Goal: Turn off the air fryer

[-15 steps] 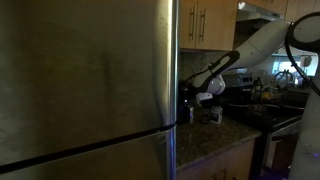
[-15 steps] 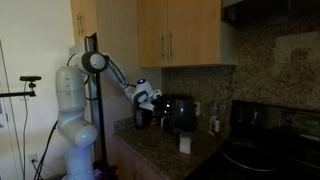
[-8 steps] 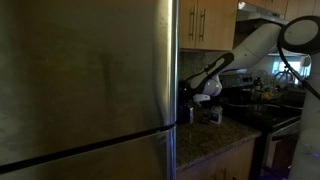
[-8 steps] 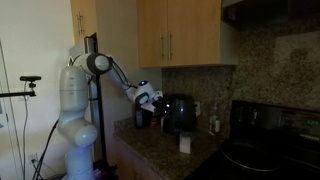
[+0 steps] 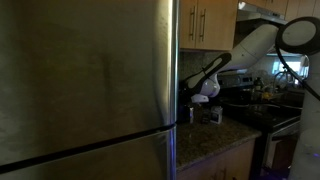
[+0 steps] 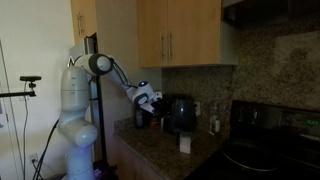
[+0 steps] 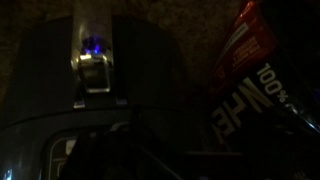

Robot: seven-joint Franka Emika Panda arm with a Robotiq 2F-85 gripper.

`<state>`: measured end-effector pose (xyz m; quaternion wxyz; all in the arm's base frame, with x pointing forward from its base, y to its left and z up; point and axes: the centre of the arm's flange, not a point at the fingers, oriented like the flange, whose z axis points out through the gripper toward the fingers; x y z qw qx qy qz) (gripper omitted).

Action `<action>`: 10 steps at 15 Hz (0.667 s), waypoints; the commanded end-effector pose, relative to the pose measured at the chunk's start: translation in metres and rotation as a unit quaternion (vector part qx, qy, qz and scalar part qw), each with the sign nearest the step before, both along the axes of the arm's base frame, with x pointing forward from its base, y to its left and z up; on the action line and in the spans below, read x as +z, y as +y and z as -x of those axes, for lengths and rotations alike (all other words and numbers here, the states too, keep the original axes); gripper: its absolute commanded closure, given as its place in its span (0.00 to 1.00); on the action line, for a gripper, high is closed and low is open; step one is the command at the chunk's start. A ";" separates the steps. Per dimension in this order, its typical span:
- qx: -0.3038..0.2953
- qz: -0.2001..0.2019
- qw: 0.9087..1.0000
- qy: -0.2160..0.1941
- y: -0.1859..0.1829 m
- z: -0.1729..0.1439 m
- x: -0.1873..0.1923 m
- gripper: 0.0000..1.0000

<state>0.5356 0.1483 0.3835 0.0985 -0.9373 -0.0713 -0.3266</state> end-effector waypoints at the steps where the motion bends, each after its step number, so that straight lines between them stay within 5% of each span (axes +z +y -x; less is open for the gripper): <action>1: 0.017 0.022 0.995 0.100 -0.011 0.028 0.032 0.00; 5: 0.086 0.023 0.978 0.191 -0.027 0.069 0.073 0.00; 9: 0.177 0.003 0.959 0.222 -0.037 0.113 0.123 0.00; 10: 0.146 0.011 0.966 0.214 -0.016 0.093 0.077 0.00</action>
